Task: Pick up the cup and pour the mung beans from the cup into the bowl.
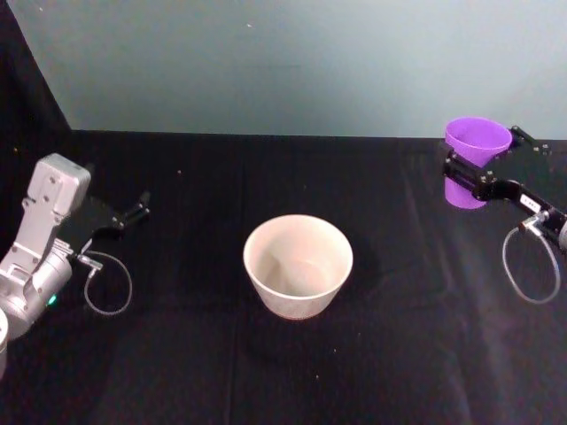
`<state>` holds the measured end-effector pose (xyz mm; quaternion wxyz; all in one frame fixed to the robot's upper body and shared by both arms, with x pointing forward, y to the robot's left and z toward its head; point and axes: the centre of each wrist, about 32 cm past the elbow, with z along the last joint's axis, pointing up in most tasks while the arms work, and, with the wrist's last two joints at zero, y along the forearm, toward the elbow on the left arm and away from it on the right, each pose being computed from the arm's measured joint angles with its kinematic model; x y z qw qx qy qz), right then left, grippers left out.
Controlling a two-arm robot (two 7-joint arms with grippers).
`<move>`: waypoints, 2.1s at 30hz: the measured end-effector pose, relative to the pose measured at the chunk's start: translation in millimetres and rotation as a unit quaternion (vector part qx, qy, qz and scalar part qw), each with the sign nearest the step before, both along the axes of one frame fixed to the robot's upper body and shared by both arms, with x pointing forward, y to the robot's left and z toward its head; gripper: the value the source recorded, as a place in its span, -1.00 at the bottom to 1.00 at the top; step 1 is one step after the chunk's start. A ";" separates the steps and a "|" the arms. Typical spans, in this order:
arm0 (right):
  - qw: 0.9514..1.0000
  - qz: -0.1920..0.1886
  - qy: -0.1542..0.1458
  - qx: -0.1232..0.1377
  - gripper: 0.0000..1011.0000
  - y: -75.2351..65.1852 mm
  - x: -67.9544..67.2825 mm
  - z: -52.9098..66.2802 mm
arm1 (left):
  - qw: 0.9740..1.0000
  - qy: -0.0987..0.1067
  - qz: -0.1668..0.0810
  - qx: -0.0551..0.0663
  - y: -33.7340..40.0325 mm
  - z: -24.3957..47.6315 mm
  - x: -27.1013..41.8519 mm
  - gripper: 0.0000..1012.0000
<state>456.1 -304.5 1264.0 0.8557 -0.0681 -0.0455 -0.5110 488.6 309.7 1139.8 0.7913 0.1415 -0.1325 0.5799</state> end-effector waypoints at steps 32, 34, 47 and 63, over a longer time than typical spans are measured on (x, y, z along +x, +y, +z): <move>1.000 -0.001 0.000 -0.002 0.47 1.0 0.3 0.9 | 1.000 0.000 0.000 0.000 0.0 0.0 0.0 0.98; 1.000 -0.001 0.000 -0.002 0.47 1.0 0.2 0.9 | 1.000 0.000 0.000 0.000 0.0 0.0 0.0 0.98; 1.000 -0.001 0.000 -0.002 0.47 1.0 0.3 0.9 | 1.000 0.000 0.000 0.000 0.0 0.0 0.0 0.98; 1.000 -0.001 0.000 -0.002 0.47 1.0 0.3 0.9 | 1.000 0.000 0.000 0.000 0.0 0.0 0.0 0.98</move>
